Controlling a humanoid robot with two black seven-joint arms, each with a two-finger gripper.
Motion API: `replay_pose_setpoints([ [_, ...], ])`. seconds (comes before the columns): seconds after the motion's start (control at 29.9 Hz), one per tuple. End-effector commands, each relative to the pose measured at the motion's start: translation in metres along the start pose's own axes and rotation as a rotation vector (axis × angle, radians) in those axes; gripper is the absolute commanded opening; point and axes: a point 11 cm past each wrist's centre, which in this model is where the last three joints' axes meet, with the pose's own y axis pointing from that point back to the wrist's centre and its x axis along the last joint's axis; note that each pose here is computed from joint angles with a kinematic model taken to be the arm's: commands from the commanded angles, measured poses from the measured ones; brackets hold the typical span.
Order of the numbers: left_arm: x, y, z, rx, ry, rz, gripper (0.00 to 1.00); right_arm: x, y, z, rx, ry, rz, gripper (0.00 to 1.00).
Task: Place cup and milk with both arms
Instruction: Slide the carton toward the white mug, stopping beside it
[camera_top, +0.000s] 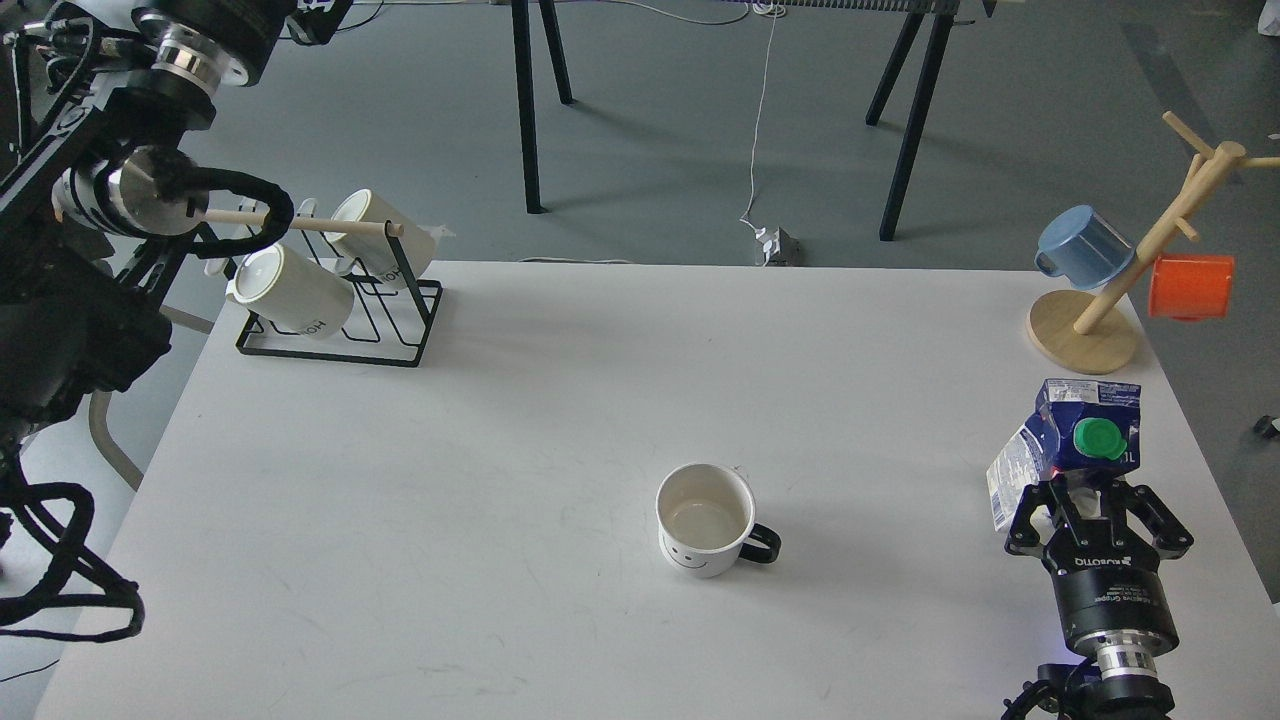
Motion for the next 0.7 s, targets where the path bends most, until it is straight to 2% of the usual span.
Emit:
replay_pose_setpoints([
  [0.0,0.001,0.000,0.001,-0.001,-0.002,0.001,1.00,-0.010,-0.006,0.032,-0.098,-0.013,-0.036,0.35],
  [0.23,0.012,0.004,0.013,-0.008,-0.032,0.019,1.00,-0.022,-0.003,0.112,-0.207,-0.083,-0.080,0.35],
  [0.4,0.020,0.008,0.020,-0.011,-0.052,0.031,1.00,-0.019,0.008,0.136,-0.301,-0.038,-0.087,0.36],
  [0.67,0.023,0.011,0.017,-0.003,-0.051,0.038,1.00,-0.022,0.004,0.144,-0.330,-0.031,-0.102,0.36],
])
